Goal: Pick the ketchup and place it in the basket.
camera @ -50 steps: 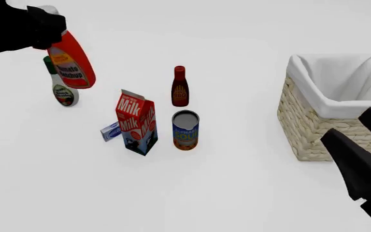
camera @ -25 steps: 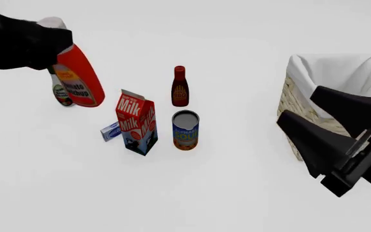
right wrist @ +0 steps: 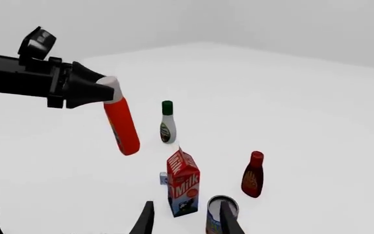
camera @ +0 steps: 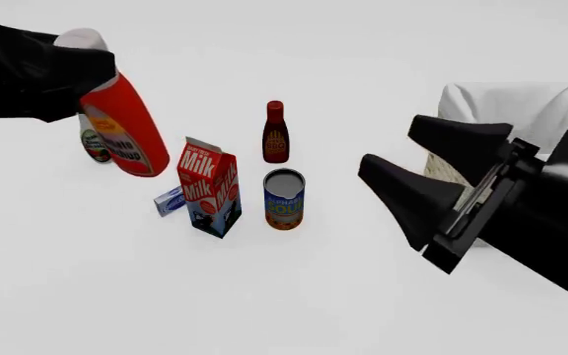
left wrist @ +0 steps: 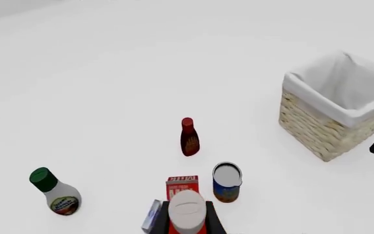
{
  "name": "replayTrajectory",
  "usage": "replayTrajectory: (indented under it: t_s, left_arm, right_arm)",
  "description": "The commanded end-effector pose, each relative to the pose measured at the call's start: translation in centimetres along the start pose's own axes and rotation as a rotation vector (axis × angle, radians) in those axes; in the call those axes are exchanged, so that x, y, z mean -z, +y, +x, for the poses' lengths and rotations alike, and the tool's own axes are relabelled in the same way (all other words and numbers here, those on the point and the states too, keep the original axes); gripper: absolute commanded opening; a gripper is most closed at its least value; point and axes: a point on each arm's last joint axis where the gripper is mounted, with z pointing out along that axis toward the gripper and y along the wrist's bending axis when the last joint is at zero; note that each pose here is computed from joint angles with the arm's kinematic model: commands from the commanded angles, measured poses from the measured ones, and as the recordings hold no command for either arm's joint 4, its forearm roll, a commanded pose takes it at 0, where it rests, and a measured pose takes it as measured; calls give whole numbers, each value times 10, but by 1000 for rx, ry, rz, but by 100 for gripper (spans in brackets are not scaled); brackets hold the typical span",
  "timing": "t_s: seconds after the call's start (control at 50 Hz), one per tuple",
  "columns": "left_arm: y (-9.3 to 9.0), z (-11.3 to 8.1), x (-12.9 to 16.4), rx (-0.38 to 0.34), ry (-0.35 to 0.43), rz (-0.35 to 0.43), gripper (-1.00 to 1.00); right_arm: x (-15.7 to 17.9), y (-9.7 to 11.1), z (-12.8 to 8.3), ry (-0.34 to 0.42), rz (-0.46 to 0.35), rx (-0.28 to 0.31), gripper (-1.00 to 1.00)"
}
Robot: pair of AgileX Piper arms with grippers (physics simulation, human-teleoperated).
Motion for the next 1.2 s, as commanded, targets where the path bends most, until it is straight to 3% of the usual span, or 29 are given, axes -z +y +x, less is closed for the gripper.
replayTrajectory:
  t_s: [0.02, 0.52, 0.94, 1.2]
  left_arm:
    - [-6, -2, 4, -32, -8, 38, -100]
    - [-27, 2, 8, -99, 3, 158, -100]
    - [-32, 5, 10, -119, 3, 191, -100]
    - [-36, 9, 7, -124, 8, 210, -100]
  right_arm:
    - [-20, 13, -6, 39, -69, -4, 100]
    - [-50, 24, -16, 74, -114, -6, 100]
    - [-70, 43, -18, 110, -182, -67, 100]
    - [-82, 52, -16, 126, -210, -50, 100]
